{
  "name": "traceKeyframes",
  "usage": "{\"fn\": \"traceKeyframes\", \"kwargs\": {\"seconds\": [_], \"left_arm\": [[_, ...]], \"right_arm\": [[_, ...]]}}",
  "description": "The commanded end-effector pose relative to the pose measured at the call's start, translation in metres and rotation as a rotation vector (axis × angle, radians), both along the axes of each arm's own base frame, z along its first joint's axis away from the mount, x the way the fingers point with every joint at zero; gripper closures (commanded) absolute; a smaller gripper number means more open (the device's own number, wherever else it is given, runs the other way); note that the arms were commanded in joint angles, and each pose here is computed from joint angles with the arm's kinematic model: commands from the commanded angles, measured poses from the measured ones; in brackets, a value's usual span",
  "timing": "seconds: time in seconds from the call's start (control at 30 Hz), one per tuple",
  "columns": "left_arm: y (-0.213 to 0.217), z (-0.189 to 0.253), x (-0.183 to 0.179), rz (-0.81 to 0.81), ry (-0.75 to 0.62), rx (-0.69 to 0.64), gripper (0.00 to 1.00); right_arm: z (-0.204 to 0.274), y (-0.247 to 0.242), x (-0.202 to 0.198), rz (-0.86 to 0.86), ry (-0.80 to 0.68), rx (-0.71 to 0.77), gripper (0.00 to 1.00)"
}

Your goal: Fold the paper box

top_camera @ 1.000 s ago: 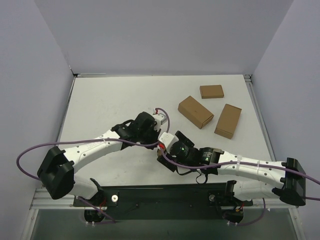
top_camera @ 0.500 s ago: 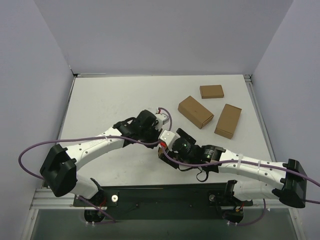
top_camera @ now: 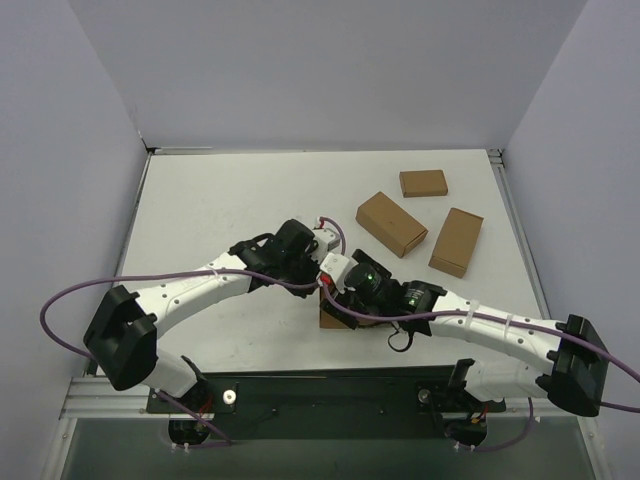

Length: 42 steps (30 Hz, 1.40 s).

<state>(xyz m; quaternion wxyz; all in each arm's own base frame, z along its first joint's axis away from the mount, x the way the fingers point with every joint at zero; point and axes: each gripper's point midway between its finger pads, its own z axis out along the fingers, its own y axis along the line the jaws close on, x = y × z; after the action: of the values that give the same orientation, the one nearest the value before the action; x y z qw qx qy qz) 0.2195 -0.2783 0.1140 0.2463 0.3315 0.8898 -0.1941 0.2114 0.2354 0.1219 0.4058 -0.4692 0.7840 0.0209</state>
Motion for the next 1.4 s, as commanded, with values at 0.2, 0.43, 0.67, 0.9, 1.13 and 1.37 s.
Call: {"fn": "traceKeyframes", "kwargs": {"seconds": [0.2, 0.43, 0.67, 0.9, 1.13, 1.37], "left_arm": [[-0.011, 0.028, 0.012, -0.053, -0.069, -0.058, 1.00], [-0.011, 0.034, 0.011, -0.109, -0.082, -0.077, 1.00], [-0.007, 0.035, 0.011, -0.134, -0.092, -0.070, 1.00], [-0.009, 0.040, 0.012, -0.138, -0.103, -0.101, 1.00], [-0.009, 0.045, 0.010, -0.176, -0.131, -0.117, 1.00], [-0.006, 0.049, 0.012, -0.165, -0.158, -0.123, 1.00]], "right_arm": [[0.046, 0.006, -0.011, 0.046, 0.014, 0.024, 0.00], [0.017, 0.000, -0.012, 0.046, 0.069, -0.034, 0.00], [-0.009, -0.004, -0.013, 0.038, 0.136, -0.037, 0.00], [-0.035, -0.009, -0.017, 0.026, 0.171, -0.070, 0.00], [-0.048, -0.010, -0.018, 0.024, 0.182, -0.090, 0.00], [-0.053, -0.010, -0.027, 0.026, 0.235, -0.089, 0.03]]}}
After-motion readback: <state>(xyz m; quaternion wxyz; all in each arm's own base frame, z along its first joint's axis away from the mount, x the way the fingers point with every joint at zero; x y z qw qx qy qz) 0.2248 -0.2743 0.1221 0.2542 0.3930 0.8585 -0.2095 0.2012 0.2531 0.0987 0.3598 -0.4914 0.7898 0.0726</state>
